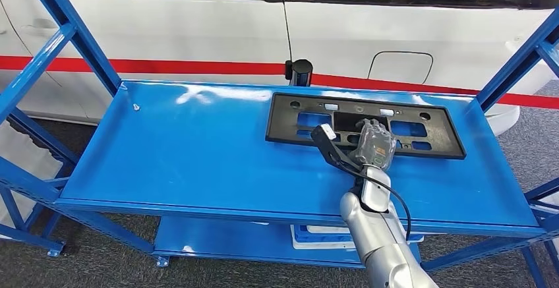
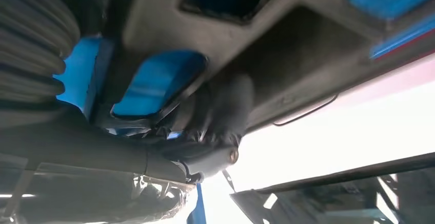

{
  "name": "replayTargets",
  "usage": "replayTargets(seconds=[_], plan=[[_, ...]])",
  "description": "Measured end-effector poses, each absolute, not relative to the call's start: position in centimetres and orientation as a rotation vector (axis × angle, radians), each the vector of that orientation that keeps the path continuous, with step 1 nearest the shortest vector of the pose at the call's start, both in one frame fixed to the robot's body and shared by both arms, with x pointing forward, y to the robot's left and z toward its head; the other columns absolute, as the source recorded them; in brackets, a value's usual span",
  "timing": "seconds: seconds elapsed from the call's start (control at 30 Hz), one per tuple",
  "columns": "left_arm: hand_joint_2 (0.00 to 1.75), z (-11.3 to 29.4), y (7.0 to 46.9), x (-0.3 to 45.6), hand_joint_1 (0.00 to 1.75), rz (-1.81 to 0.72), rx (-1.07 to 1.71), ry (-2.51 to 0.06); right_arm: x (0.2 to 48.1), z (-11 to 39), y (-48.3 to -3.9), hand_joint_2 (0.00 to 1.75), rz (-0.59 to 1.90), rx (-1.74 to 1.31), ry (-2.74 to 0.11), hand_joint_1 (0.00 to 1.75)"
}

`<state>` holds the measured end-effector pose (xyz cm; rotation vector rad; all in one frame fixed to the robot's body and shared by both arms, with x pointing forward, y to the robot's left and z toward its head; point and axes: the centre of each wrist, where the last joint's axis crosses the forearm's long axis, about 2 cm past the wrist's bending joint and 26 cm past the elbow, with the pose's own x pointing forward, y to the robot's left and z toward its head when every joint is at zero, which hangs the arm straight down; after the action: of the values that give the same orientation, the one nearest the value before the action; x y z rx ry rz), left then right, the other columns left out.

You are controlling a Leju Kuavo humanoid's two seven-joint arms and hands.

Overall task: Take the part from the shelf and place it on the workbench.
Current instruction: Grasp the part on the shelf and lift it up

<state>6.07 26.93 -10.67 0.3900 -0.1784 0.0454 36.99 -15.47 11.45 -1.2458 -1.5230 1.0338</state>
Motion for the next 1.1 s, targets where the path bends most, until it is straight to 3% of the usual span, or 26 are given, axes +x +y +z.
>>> replayTargets(seconds=[0.47,0.6,0.7,0.87,1.0,1.1], plan=[[0.0,-10.7,27.0,6.1,0.0,0.038,0.403,-0.202,36.9,11.2,-15.4,1.75,1.052,-1.249,-1.565,1.75],[0.0,-10.7,27.1,6.0,0.0,0.064,0.422,-0.345,36.1,11.5,-14.8,1.75,1.053,-1.265,-1.643,1.75],[0.0,-10.7,27.0,5.9,0.0,0.253,0.409,-0.673,34.0,16.1,-13.8,1.75,0.899,-1.349,-1.949,1.75],[0.0,-10.7,26.6,6.4,0.0,0.347,0.427,-0.712,31.7,23.1,-14.3,1.75,0.65,-1.484,-2.252,1.75],[1.75,-10.6,26.4,6.8,0.0,0.353,0.428,-0.722,30.5,25.0,-14.6,1.75,0.571,-1.517,-2.332,1.75],[1.75,-10.5,26.1,6.9,0.0,0.33,0.434,-0.724,29.7,26.3,-14.9,1.75,0.541,-1.544,-2.404,1.75]])
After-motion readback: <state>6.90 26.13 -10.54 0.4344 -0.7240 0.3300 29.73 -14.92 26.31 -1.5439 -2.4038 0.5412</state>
